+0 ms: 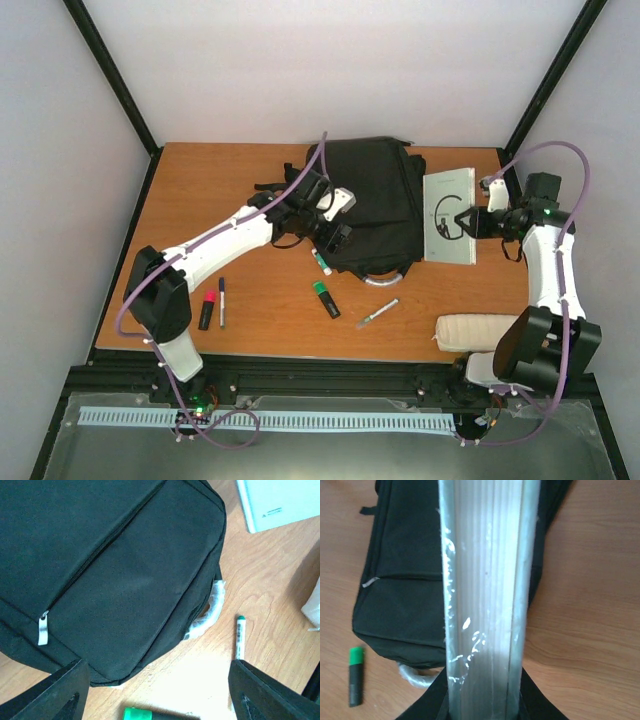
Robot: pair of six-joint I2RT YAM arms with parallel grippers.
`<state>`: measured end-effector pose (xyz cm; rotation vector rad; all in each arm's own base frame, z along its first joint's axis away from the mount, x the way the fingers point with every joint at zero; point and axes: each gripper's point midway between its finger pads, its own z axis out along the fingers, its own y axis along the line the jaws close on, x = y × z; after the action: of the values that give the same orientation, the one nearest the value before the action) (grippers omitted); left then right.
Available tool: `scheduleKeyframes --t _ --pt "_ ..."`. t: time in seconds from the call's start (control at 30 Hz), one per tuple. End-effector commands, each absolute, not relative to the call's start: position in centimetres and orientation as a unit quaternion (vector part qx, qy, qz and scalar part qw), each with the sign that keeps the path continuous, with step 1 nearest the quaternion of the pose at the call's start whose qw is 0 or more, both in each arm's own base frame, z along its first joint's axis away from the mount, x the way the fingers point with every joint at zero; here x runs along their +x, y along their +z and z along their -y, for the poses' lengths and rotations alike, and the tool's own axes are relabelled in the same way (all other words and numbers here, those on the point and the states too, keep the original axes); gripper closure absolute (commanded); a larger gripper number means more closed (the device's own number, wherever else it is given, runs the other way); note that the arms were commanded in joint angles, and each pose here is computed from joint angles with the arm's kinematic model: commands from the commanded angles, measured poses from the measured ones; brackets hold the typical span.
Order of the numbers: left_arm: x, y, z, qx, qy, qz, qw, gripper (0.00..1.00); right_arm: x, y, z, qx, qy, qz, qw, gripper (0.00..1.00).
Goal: Pack the student bag
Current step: Place the book in the student bag.
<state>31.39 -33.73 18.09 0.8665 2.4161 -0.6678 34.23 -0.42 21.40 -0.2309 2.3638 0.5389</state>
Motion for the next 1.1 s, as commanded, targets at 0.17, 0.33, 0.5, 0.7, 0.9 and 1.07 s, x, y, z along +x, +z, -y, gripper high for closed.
scheduleKeyframes --t 0.17,0.33,0.5,0.7,0.9,1.07 --pt "30.4 16.0 35.0 0.463 -0.194 -0.838 0.215 0.24 35.8 24.0 -0.7 -0.101 0.269 -0.858 0.425 0.97" --pt "31.2 13.5 34.8 0.471 -0.159 -0.846 0.194 0.25 35.2 23.3 -0.7 -0.113 0.258 -0.859 0.427 0.97" --pt "30.9 11.7 35.6 0.495 -0.152 -0.836 0.184 0.27 34.8 22.7 -1.0 -0.129 0.265 -0.855 0.427 0.97" --pt "30.5 10.1 37.1 0.527 -0.114 -0.82 0.19 0.26 35.0 22.1 -1.2 -0.128 0.281 -0.856 0.415 0.97" --pt "31.6 9.3 37.5 0.542 -0.076 -0.817 0.182 0.32 34.9 22.0 -1.3 -0.126 0.291 -0.855 0.41 0.97" --pt "31.6 9.0 38.2 0.553 -0.085 -0.809 0.181 0.34 34.7 22.2 -1.4 -0.127 0.293 -0.854 0.41 0.97"
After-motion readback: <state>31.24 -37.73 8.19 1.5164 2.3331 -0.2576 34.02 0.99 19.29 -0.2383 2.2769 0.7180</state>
